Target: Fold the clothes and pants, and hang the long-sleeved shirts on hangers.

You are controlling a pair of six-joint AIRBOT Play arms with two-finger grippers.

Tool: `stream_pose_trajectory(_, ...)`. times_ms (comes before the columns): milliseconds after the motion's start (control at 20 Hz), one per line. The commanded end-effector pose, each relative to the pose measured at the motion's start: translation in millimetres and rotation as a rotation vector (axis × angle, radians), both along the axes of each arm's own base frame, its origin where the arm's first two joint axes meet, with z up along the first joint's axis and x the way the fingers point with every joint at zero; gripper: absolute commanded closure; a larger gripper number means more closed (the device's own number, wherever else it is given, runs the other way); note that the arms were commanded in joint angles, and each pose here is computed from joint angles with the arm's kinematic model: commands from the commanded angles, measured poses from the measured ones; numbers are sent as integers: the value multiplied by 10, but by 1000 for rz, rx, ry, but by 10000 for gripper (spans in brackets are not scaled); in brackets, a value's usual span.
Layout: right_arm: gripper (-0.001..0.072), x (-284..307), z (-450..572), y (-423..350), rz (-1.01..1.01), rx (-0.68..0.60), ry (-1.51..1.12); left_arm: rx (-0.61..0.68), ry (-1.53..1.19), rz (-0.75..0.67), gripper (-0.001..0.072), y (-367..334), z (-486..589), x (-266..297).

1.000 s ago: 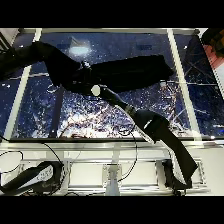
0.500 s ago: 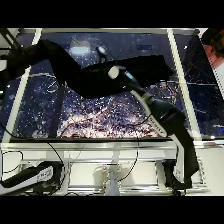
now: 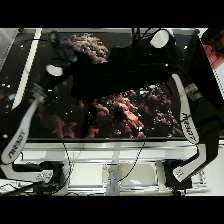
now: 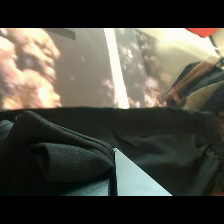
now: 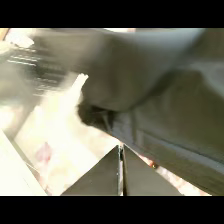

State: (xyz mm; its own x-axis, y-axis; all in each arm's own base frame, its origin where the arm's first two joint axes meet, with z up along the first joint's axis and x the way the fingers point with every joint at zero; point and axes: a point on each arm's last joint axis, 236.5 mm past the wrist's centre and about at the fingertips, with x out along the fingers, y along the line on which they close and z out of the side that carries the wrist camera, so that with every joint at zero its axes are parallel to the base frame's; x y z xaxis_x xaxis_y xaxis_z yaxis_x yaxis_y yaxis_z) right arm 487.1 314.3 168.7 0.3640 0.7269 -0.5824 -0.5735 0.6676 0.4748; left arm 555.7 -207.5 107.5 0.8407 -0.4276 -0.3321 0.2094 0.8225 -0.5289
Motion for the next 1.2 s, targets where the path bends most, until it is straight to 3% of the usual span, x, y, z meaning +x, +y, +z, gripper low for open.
stream_pose_trajectory(0,694,-131,268,-134,26,-20,-55,41,-51,69,696,-378,-305,71)
stream_pose_trajectory(250,694,-237,217,-160,54,-49,-27,81,-47,78,693,-690,-692,19)
stream_pose_trajectory(300,694,-248,204,-166,58,-55,-23,86,-38,72,641,-722,-756,7)
stream_pose_trajectory(350,694,-258,188,-175,61,-62,-19,90,-32,71,406,-725,-801,7)
stream_pose_trajectory(400,694,-258,172,-186,60,-70,-18,91,-30,71,64,-726,-814,7)
stream_pose_trajectory(450,694,-250,159,-198,58,-77,-19,91,-32,71,2,-725,-806,9)
stream_pose_trajectory(750,694,-224,85,-284,48,-126,-23,46,-94,109,-2,-361,-222,101)
stream_pose_trajectory(850,694,-228,11,-359,46,-172,-17,18,-68,63,14,-163,-2,68)
stream_pose_trajectory(900,694,-223,-26,-404,43,-196,-16,6,-26,14,32,-52,38,12)
stream_pose_trajectory(1000,694,-201,-81,-483,33,-238,-19,-2,88,-84,179,224,-43,-139)
stream_pose_trajectory(1150,694,-167,-110,-541,21,-267,-28,-29,328,-93,180,907,-443,-376)
